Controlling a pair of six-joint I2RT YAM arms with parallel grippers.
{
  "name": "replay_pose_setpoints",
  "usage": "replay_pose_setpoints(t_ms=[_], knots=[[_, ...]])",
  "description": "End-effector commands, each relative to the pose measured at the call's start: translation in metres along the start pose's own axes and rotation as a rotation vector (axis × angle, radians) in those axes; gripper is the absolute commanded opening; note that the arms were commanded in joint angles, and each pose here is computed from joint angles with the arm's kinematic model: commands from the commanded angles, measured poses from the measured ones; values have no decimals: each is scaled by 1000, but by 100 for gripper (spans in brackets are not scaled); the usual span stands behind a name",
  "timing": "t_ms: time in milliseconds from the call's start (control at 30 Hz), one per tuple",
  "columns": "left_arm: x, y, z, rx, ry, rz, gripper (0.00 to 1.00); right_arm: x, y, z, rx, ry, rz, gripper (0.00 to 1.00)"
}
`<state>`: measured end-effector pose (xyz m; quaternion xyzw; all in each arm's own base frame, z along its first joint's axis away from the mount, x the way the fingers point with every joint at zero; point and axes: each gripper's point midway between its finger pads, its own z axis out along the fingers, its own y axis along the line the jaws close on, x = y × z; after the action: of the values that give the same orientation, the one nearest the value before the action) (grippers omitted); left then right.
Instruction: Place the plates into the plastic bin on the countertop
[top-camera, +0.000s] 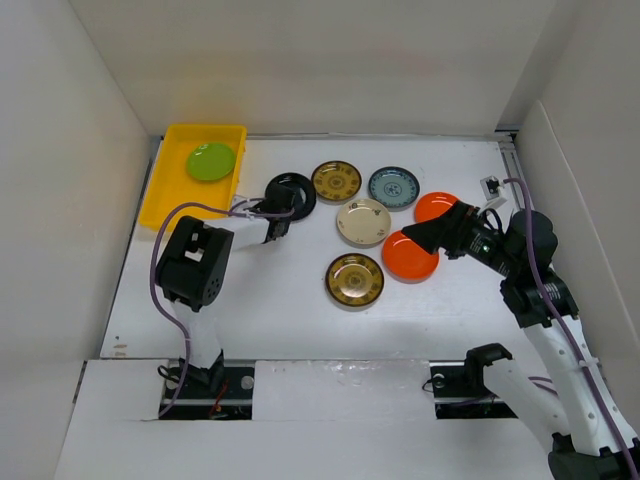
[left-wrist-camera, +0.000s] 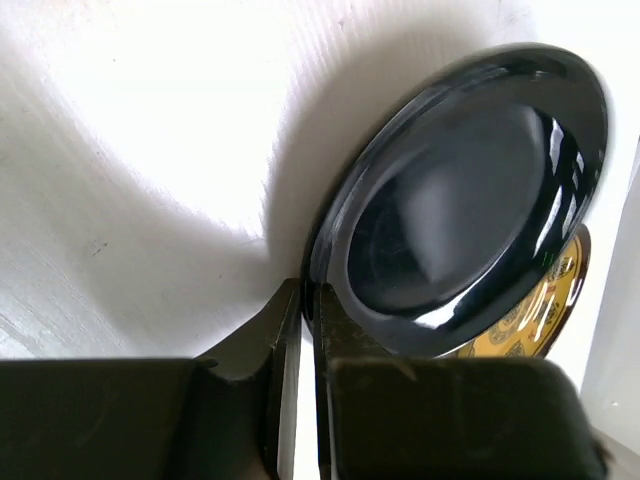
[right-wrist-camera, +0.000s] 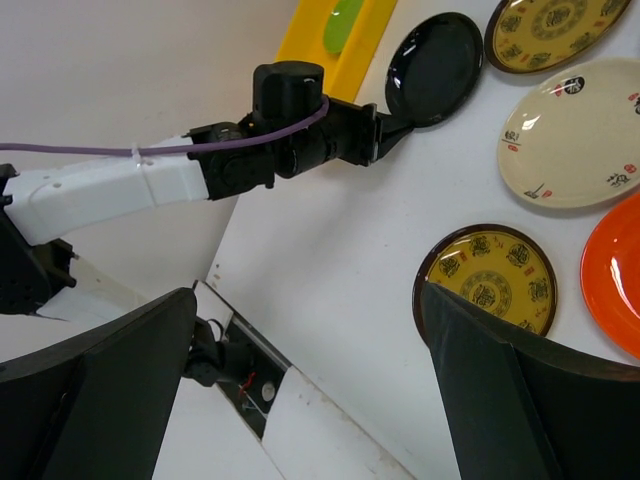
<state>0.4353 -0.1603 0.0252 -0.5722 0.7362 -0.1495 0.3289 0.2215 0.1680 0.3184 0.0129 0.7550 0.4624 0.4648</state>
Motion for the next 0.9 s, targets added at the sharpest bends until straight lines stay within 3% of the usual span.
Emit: replay_pose_setpoints(t_ms=[0, 133, 367, 533, 667, 867], knots=[[-4, 57, -4, -194, -15, 48, 0, -14, 18, -3, -56, -42, -57, 100], [-20, 32, -21, -119, -60, 31, 0, -14, 18, -3, -56, -42, -57, 100], [-54, -50, -79, 84, -149, 90, 0, -13, 15, -3, -43, -42, -52, 100], [-85, -86, -107, 170, -156, 111, 0, -15, 16, -5, -41, -54, -56, 100], [-123, -110, -118, 222, -183, 88, 0, -15, 16, -5, -41, -54, -56, 100], [-215, -113, -99, 192, -251, -3, 0, -16, 16, -2, -42, -55, -57, 100]])
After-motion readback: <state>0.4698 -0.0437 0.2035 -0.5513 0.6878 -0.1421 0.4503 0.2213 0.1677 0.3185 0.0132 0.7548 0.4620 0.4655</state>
